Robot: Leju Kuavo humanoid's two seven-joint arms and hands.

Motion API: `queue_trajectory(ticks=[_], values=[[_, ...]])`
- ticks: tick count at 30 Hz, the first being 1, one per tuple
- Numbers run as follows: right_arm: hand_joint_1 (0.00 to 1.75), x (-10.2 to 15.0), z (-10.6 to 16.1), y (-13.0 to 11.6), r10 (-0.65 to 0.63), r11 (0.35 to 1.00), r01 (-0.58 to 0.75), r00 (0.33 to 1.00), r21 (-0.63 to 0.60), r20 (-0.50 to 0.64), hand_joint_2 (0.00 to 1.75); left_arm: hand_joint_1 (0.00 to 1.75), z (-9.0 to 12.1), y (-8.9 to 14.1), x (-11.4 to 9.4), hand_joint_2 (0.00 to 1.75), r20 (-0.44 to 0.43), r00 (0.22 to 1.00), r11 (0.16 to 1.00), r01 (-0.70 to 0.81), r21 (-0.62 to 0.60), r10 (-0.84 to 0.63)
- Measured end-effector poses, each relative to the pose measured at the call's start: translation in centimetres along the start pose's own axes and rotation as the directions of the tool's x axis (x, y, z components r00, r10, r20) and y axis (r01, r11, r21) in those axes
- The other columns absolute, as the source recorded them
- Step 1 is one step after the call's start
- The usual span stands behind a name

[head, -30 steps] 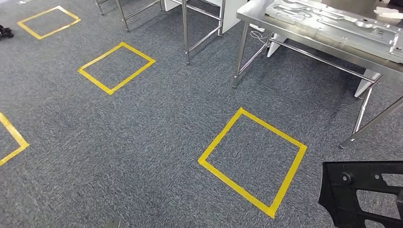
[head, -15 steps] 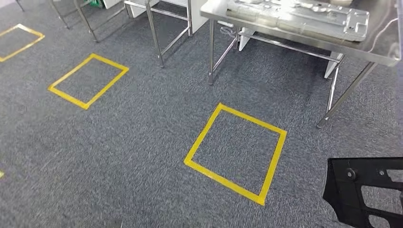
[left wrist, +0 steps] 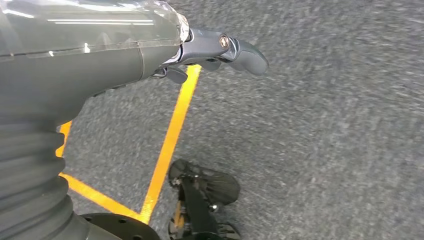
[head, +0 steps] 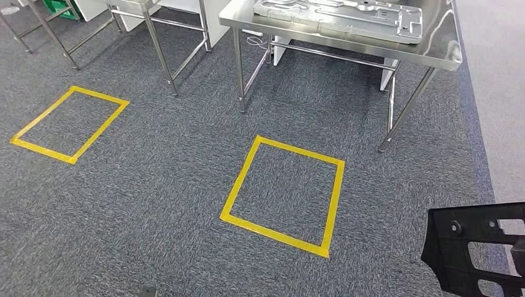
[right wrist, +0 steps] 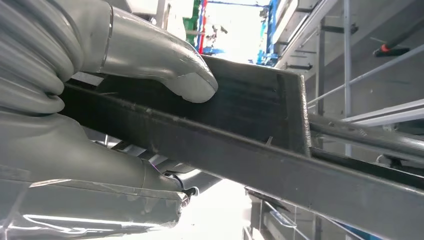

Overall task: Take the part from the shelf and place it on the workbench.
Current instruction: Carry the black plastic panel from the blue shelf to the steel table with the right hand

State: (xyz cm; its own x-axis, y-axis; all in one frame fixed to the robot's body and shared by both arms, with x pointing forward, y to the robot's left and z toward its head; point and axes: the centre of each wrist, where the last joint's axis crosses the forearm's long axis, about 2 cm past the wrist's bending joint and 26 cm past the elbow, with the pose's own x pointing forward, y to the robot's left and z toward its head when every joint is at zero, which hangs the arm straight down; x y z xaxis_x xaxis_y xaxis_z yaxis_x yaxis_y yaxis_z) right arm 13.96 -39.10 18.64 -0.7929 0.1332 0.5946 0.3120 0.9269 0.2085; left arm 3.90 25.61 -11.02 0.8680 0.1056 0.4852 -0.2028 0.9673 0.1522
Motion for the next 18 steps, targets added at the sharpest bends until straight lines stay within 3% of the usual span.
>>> queue_trajectory(ticks=[18], values=[[1.75, -0.67, -0.22, 0.78, 0.016, 1.0, -0.016, 0.999, 0.007, -0.03, 1.75, 0.0, 0.06, -0.03, -0.11, 1.75, -0.004, 1.0, 1.0, 0.016, -0.007, -0.016]])
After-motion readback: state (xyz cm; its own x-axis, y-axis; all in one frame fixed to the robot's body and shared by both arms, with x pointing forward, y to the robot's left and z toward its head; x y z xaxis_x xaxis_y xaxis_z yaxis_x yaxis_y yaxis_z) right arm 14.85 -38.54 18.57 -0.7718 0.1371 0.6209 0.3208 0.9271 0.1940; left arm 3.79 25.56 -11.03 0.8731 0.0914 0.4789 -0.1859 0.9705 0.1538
